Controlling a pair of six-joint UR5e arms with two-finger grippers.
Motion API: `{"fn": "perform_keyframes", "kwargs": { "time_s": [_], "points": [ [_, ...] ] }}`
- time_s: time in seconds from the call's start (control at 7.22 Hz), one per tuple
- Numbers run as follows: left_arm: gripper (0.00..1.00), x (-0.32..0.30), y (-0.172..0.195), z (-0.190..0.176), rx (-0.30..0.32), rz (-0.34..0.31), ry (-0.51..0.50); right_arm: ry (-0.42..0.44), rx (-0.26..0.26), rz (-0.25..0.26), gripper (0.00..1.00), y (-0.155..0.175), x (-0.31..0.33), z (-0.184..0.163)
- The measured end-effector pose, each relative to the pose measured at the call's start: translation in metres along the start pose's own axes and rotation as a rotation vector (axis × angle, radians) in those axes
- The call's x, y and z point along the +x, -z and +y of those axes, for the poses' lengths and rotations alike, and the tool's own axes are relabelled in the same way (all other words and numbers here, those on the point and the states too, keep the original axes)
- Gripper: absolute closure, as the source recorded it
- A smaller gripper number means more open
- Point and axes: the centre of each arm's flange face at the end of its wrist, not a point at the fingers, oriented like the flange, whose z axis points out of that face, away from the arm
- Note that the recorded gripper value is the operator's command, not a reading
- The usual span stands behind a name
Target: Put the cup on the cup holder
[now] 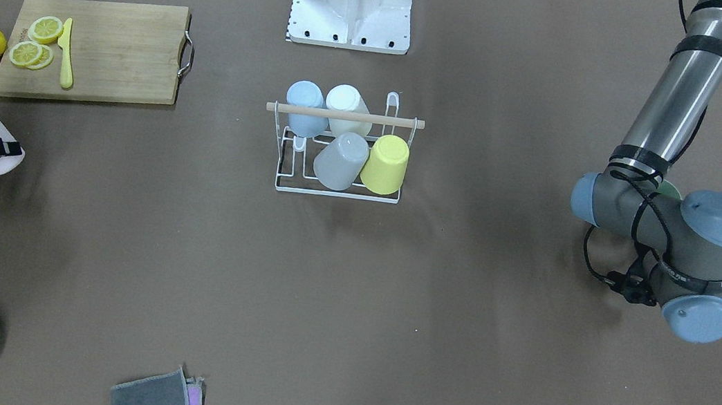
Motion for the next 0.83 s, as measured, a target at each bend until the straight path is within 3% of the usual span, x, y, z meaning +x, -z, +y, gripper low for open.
{"fn": "perform_keyframes", "kwargs": {
  "time_s": [0.55,0.83],
  "points": [
    [0.03,-0.0004,-0.0067,-0.0018,-0.014,0.001,0.004,0.173,0.121,-0.127,0.68,0.0008,-0.0058,-0.006],
    [0.03,-0.0018,-0.0092,-0.002,-0.021,0.003,0.009,0.253,0.203,-0.27,0.68,0.0034,-0.0108,-0.0035]
  ]
}}
